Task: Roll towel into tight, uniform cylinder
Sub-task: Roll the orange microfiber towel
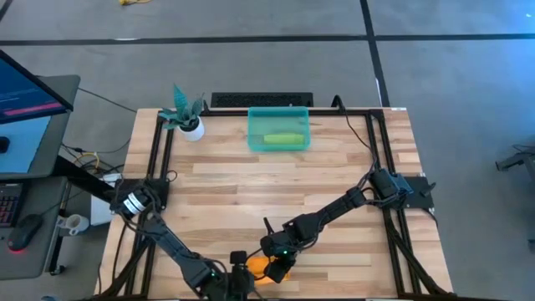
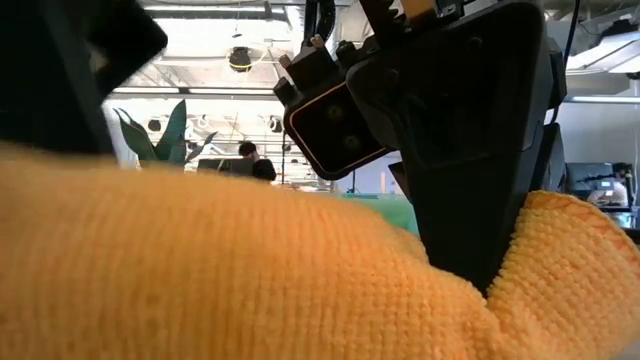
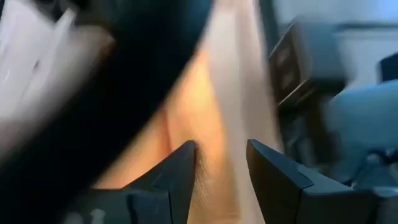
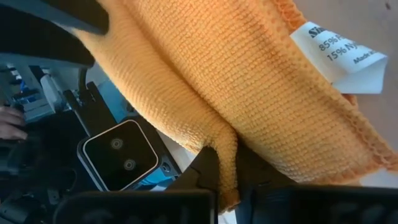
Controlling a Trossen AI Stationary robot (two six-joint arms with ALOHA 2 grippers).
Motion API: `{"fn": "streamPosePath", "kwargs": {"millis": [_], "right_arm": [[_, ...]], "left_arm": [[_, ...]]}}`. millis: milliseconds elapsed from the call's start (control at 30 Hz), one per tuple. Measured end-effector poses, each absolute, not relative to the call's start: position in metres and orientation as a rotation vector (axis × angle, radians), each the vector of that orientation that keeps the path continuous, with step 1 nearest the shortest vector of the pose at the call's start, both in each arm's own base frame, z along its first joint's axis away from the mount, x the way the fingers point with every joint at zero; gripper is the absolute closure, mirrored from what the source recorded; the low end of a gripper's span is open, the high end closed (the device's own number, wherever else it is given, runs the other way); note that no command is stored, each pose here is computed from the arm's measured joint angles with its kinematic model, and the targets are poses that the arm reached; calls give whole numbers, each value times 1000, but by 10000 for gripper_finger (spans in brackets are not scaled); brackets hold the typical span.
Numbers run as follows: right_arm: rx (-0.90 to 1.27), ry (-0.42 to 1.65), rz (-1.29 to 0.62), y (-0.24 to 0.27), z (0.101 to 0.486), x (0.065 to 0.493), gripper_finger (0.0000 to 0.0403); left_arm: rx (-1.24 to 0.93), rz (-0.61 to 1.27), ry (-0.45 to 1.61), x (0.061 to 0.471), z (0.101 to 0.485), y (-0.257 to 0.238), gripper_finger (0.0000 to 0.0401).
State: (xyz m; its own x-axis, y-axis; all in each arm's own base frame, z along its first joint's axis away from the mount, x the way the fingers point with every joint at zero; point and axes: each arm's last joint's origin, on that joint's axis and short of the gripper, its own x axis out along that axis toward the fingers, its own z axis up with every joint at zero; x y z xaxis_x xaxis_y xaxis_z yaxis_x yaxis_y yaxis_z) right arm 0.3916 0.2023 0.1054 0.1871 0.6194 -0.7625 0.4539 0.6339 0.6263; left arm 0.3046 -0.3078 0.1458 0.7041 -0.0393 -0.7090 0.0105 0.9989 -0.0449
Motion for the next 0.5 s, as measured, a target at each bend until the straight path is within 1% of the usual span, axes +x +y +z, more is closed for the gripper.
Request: {"fn": "streamPosePath", "kwargs": {"millis": [67, 233, 333, 400, 500], "right_arm": [[962, 1441, 146, 202, 105, 392, 371], [956, 1439, 150, 204, 105, 391, 370], [954, 1437, 153, 206, 105, 390, 374], [954, 1438, 157, 206, 106, 390, 373], [954, 1437, 158, 206, 106, 390, 366]], "left_arm": [[-24, -13, 819, 303, 142, -305, 261], [32, 34, 795, 300, 142, -305, 261], [60, 60, 777, 293, 153, -306, 261], [57, 69, 730, 289, 162, -310, 261], [56, 38, 666, 284, 169, -321, 261]]}}
